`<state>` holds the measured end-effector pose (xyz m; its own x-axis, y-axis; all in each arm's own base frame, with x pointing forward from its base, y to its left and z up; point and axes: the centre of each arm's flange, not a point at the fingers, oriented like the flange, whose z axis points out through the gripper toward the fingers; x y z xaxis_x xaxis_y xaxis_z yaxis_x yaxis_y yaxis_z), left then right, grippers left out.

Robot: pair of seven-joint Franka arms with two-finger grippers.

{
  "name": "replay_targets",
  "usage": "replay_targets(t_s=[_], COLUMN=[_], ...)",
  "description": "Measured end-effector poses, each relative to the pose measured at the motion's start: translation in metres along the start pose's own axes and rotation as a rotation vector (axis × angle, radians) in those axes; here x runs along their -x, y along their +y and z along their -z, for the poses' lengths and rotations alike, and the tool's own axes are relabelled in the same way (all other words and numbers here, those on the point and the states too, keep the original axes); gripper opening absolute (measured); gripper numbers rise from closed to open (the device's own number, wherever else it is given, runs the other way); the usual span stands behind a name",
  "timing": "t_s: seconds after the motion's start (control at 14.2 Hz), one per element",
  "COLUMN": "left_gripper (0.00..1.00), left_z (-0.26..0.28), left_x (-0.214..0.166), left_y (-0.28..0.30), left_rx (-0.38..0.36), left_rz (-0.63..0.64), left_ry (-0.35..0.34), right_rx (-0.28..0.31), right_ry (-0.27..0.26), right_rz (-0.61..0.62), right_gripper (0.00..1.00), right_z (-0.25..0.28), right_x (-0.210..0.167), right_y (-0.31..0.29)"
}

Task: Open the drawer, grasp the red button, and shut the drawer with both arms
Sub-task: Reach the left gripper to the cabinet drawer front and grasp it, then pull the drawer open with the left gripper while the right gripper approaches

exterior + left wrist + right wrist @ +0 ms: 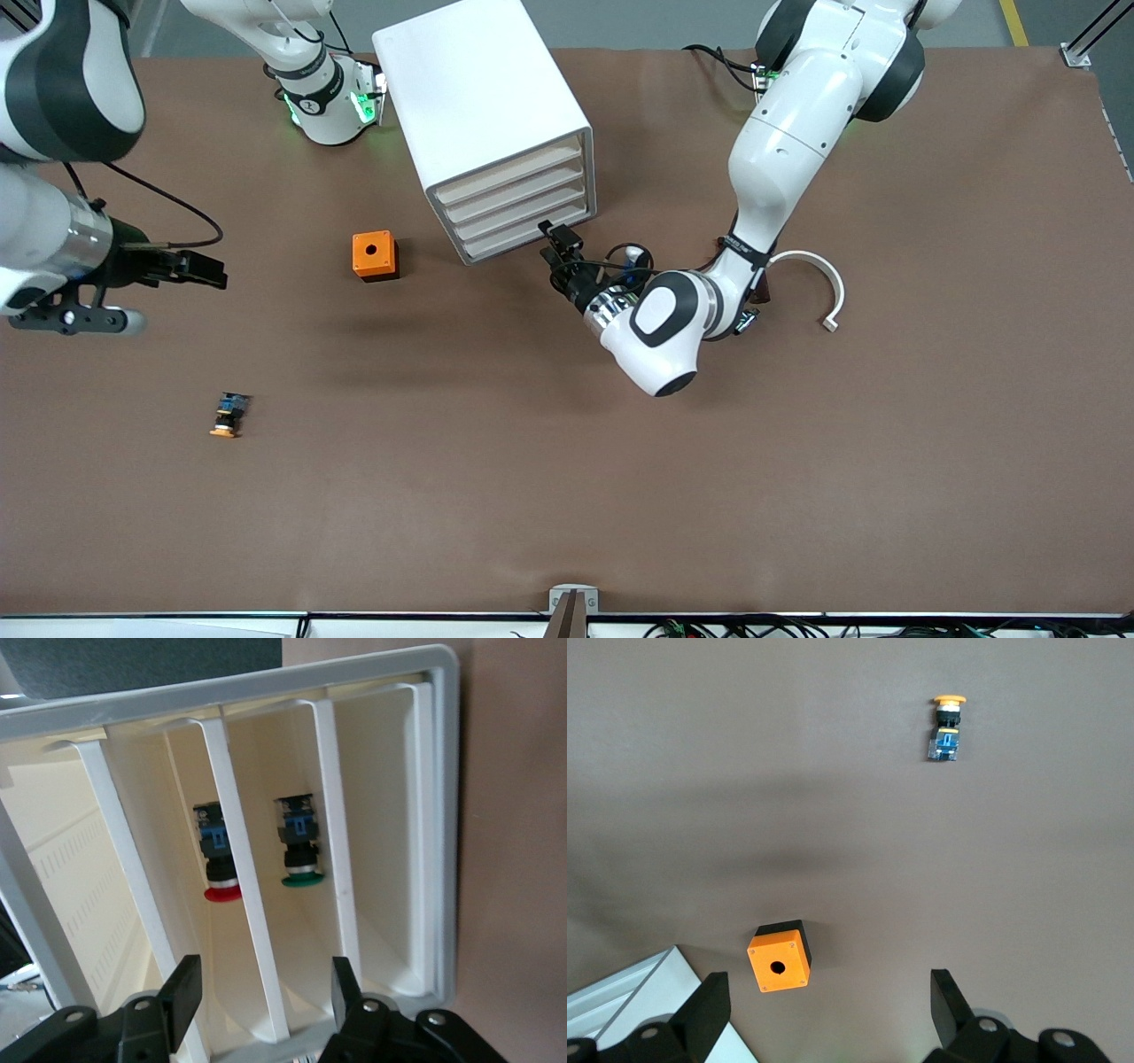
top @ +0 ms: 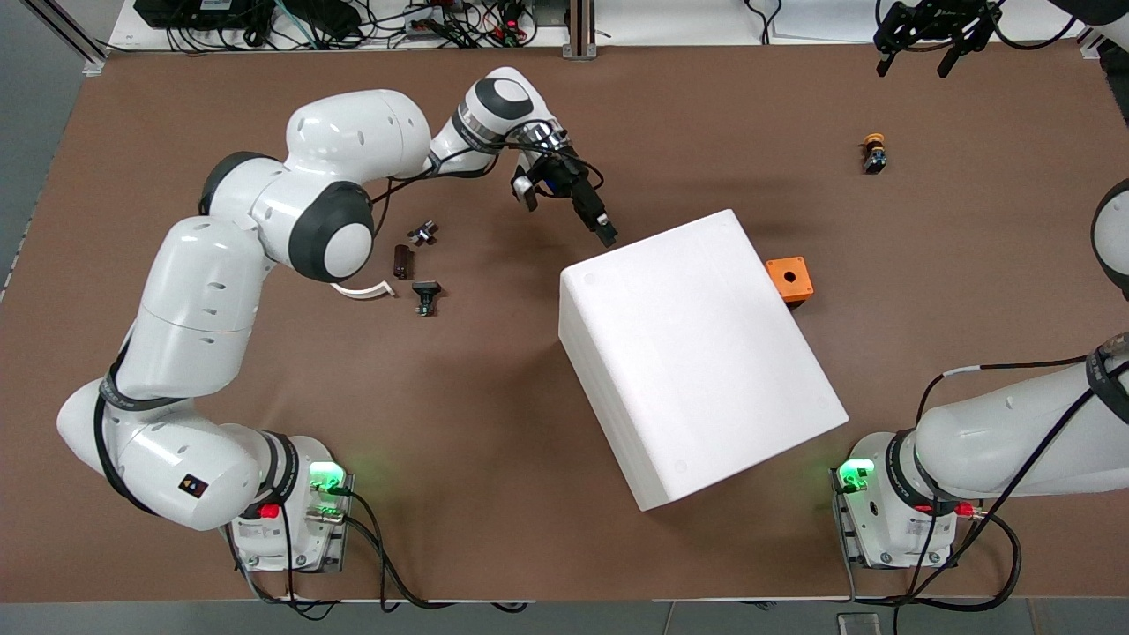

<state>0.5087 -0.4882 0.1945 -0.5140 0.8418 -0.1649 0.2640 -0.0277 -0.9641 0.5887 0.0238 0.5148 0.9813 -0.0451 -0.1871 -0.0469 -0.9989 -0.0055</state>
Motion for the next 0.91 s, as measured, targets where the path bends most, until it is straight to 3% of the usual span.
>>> replay_targets(t_s=[0.21,0.63,0.91], left_gripper=[0.57,0.54,0.52], left_z=[-0.021,-0.050,-0.068], left_x=[0.001,-0.002,-0.005], left_y=[-0.007,-0.006,0.003], left_rx=[-0.057,-0.093,-0.106], left_rz=[0.006,0.061,0.093], left_ry=[0.043,0.094,0.119], right_rx=[0.023,0.038,0.037], right_ry=[-0.015,-0.004,-0.016], right_rz=[0.001,-0.012,-0.142], right_gripper=[1.00,1.00,1.00], right_z=[-0.010,-0.006,-0.010], right_x=[-0.007,-0.011,-0.012], right_y=[0.004,0.006,0.004])
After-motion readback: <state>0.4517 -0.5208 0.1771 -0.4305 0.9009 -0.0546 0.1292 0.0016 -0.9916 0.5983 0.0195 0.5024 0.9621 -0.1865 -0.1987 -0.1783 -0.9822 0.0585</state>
